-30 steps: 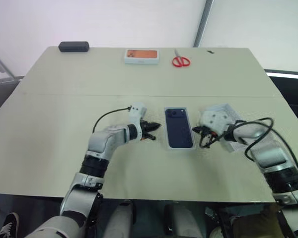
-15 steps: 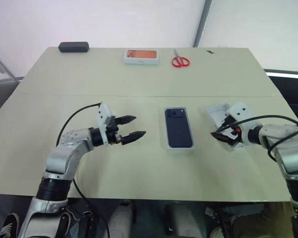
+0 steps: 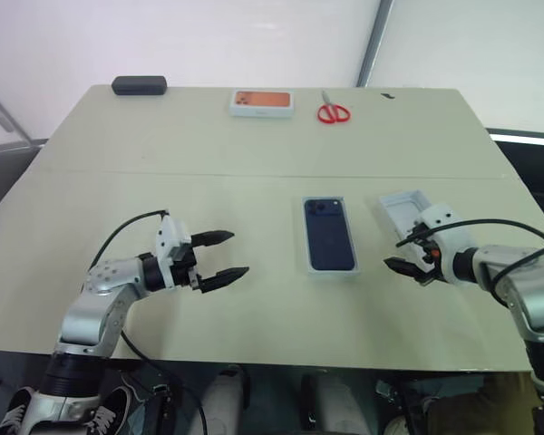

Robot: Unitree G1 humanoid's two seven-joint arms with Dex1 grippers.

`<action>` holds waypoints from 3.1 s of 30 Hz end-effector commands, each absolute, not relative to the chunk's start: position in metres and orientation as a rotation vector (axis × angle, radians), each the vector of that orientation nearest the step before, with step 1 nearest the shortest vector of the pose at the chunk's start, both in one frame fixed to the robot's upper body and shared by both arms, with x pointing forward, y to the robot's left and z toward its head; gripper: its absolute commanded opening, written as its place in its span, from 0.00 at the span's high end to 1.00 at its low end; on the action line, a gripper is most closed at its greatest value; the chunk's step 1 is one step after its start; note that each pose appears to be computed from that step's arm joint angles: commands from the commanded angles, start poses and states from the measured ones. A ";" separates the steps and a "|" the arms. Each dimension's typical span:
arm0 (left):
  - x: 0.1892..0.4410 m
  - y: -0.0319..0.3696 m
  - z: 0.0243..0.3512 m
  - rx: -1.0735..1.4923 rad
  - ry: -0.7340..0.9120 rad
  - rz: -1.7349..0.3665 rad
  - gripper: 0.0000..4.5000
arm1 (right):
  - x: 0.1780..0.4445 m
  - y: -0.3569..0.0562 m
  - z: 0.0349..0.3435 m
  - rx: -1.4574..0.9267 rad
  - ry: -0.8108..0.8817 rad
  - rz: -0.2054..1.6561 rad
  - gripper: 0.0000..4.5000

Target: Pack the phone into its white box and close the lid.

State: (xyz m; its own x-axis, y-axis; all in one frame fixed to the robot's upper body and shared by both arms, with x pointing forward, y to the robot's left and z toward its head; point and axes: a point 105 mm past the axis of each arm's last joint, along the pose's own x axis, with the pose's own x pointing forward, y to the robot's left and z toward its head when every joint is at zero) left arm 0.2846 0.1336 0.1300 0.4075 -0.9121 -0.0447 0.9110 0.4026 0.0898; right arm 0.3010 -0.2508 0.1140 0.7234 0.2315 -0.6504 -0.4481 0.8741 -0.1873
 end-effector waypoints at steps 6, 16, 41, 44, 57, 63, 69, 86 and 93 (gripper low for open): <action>0.282 0.128 0.142 0.119 -0.084 -1.147 0.02 | 0.306 -0.254 0.121 -0.333 0.623 0.335 0.45; 0.286 0.128 0.145 0.132 -0.095 -1.131 0.02 | 0.309 -0.244 0.119 -0.237 0.598 0.320 0.99; 0.290 0.120 0.138 0.113 -0.077 -1.113 0.02 | 0.316 -0.223 0.146 0.014 0.611 0.217 0.15; 0.290 0.117 0.135 0.110 -0.074 -1.115 0.02 | 0.318 -0.220 0.145 0.014 0.622 0.214 0.15; 0.289 0.109 0.132 0.095 -0.086 -1.091 0.02 | 0.321 -0.217 0.130 -0.143 0.689 0.219 0.15; 0.287 0.110 0.130 0.095 -0.087 -1.079 0.02 | 0.325 -0.217 0.129 -0.173 0.679 0.223 0.15; 0.288 0.109 0.131 0.098 -0.090 -1.071 0.02 | 0.326 -0.218 0.123 -0.226 0.685 0.222 0.34; 0.291 0.112 0.130 0.116 -0.082 -1.054 0.02 | 0.337 -0.204 0.144 0.004 0.605 0.191 0.99; 0.294 0.114 0.132 0.121 -0.082 -1.045 0.02 | 0.350 -0.181 0.192 0.201 0.400 0.326 0.99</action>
State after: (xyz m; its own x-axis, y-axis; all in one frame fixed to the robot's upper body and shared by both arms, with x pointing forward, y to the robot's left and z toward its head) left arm 0.2937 0.1150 0.1225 0.5065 -0.8622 -0.0069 0.8582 0.5033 0.1003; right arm 0.3473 -0.1751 0.1723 0.8282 0.3623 -0.4275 -0.2675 0.9260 0.2665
